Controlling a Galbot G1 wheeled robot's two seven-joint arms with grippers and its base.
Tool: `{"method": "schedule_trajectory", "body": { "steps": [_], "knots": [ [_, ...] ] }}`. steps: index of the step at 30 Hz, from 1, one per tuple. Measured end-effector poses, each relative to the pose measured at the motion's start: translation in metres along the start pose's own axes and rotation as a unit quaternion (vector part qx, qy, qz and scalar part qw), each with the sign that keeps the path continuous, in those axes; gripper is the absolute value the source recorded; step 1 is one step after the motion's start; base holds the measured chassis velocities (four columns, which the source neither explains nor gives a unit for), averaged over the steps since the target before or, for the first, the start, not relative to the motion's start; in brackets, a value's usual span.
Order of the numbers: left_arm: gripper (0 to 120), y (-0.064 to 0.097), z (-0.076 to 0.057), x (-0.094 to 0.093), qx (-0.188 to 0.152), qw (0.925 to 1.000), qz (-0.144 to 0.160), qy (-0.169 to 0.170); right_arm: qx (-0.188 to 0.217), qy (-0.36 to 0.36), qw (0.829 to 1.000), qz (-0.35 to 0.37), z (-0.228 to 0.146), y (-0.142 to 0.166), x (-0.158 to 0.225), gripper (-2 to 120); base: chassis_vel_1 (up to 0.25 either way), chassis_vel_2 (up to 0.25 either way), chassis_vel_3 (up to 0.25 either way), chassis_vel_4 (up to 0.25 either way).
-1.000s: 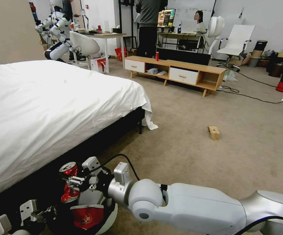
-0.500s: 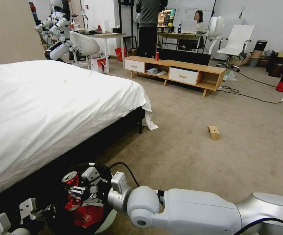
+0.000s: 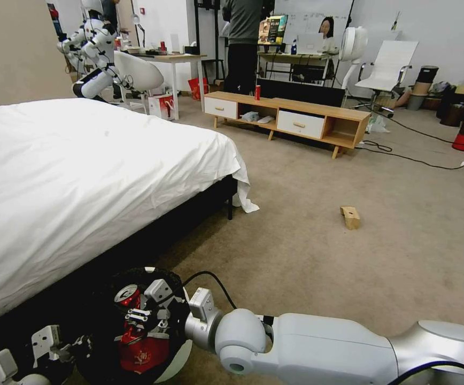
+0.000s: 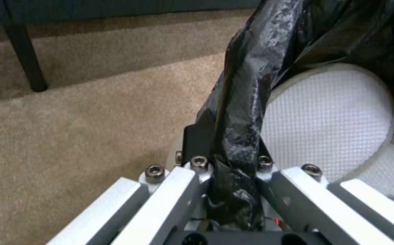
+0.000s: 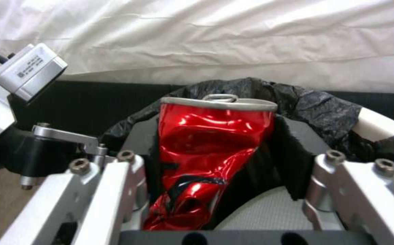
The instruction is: Pick up the trash bin and place the garbage on the floor into it.
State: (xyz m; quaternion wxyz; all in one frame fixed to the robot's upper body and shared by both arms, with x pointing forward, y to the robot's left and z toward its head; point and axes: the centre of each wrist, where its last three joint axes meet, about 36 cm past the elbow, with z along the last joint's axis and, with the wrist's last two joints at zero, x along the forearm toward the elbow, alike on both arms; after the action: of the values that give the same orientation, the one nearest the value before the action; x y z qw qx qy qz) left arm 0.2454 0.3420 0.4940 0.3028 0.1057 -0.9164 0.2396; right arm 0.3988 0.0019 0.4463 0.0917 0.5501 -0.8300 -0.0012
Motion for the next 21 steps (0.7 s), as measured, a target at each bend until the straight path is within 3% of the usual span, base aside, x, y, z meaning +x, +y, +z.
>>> {"method": "schedule_trajectory", "body": {
  "steps": [3,4,7,9,12,21],
  "knots": [
    [2,0.0,0.0,0.0,0.0,1.0,-0.001,0.0,0.001,0.0,1.0,0.001,0.003,-0.001,0.0,62,0.0,0.0,0.0,0.0],
    [2,0.001,0.0,0.0,0.0,1.0,-0.001,0.0,0.002,-0.001,1.0,0.002,0.003,-0.002,0.001,71,0.0,0.0,0.0,0.0],
    [2,0.001,0.0,0.0,0.0,1.0,-0.002,0.001,0.003,-0.003,1.0,0.003,0.001,-0.004,0.001,78,0.0,0.0,0.0,0.0],
    [2,0.001,0.001,-0.001,0.001,1.0,-0.003,0.001,0.003,-0.007,1.0,0.003,-0.002,-0.004,0.001,91,0.0,0.0,0.0,0.0],
    [2,0.002,0.001,-0.002,0.002,1.0,-0.003,0.001,0.002,-0.009,1.0,0.003,-0.003,-0.003,0.002,99,0.0,0.0,0.0,0.0],
    [2,0.002,0.001,-0.001,0.002,1.0,-0.004,0.002,-0.001,-0.023,1.0,0.007,-0.013,-0.006,0.005,100,0.0,0.0,0.0,0.0]
  ]
}}
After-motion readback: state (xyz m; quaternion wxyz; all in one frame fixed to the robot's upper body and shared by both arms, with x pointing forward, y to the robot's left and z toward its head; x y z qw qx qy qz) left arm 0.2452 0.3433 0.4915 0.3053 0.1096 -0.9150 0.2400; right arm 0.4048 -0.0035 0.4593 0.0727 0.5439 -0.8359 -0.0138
